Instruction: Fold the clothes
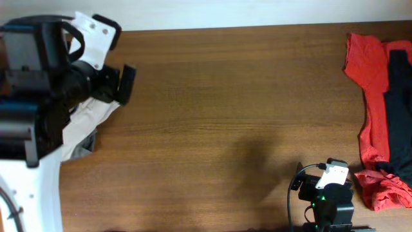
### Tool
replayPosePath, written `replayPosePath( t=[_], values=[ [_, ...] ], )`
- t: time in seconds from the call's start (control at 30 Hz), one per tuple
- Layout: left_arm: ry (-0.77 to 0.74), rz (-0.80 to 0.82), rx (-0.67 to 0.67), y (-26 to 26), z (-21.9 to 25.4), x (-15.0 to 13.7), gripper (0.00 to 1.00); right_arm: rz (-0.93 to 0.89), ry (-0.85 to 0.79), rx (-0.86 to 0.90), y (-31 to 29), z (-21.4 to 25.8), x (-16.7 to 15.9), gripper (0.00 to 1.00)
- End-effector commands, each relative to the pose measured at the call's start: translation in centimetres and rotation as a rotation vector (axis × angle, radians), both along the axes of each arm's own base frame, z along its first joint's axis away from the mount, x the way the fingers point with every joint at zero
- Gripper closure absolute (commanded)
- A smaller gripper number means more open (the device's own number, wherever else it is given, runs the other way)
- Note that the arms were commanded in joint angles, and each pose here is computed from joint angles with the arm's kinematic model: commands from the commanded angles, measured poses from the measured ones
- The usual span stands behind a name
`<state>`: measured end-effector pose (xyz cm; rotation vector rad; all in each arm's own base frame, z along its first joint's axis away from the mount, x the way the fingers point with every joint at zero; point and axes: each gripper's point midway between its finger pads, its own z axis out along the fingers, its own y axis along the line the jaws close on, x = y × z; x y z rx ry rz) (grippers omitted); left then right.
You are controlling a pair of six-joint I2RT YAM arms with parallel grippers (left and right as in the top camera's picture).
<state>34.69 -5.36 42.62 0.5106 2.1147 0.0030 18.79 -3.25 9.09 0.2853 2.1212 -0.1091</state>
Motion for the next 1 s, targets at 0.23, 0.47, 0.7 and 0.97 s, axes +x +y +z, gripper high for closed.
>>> replayPosePath(
  t=[0.23,0.47,0.7,0.97],
  values=[
    [-0.2,0.11,0.06,2.8,-6.4,-4.8,0.0,-0.01,-0.011,0.011,-0.1,0.0,0.0,0.01],
    [-0.276,0.143,0.064,3.7,-12.4,-7.9,0.0,-0.01,-0.011,0.011,-0.1,0.0,0.0,0.01],
    [-0.284,0.145,0.063,3.9,-19.4,-10.4,0.0,-0.01,-0.011,0.011,-0.1,0.0,0.0,0.01],
    [-0.309,0.144,0.057,4.1,-24.9,-12.2,0.0,-0.01,-0.011,0.011,-0.1,0.0,0.0,0.01]
  ],
)
